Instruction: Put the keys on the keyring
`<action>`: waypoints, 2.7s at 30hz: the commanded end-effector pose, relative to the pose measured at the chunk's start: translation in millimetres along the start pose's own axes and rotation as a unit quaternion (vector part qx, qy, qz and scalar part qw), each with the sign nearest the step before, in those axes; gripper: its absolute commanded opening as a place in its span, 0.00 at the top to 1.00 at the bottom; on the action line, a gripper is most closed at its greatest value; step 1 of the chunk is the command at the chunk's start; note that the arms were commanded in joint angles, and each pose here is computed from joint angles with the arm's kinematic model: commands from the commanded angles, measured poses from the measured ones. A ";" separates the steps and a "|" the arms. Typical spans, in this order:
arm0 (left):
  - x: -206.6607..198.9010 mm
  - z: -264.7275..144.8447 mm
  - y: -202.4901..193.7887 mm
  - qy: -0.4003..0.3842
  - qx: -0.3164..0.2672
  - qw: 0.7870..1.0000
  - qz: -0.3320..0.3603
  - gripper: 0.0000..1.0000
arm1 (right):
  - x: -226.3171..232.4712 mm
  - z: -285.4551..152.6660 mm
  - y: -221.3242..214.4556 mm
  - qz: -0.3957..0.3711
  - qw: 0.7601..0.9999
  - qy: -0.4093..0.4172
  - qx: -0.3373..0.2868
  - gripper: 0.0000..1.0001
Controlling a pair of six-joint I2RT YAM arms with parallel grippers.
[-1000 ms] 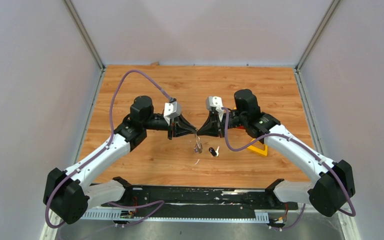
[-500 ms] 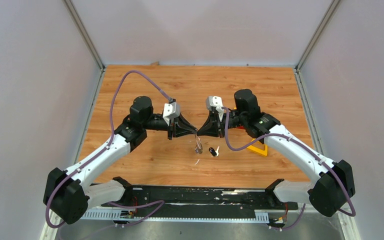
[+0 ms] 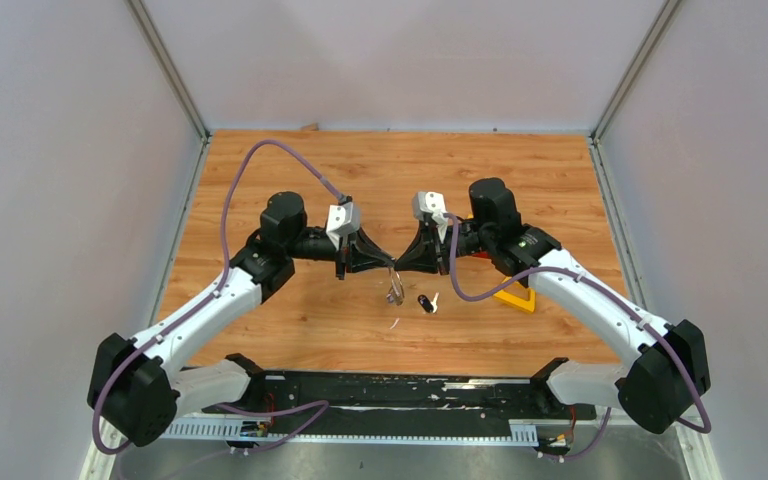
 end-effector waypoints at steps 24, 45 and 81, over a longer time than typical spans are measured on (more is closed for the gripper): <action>2.4 -7.9 6.6 0.041 0.006 0.998 0.038 1.00 | -12.8 -50.0 -2.2 -0.032 0.995 -0.088 0.028 0.41; -27.3 -14.5 -3.0 -0.072 0.044 0.983 0.164 1.00 | -31.0 -54.6 -98.9 0.006 0.980 -0.111 0.166 0.30; -34.3 -32.1 -16.7 -0.039 0.106 0.979 0.172 1.00 | -21.9 -16.1 -193.9 -0.062 0.945 -0.052 0.318 0.34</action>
Point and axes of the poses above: each gripper's point midway between its finger pads, its own z axis out along the fingers, its own x axis along the line the jaws close on, y = z × x, the point moved 5 cm from there along -z, back along the fingers, and after that the axes turned 1 degree about z, right-handed, at the moved point
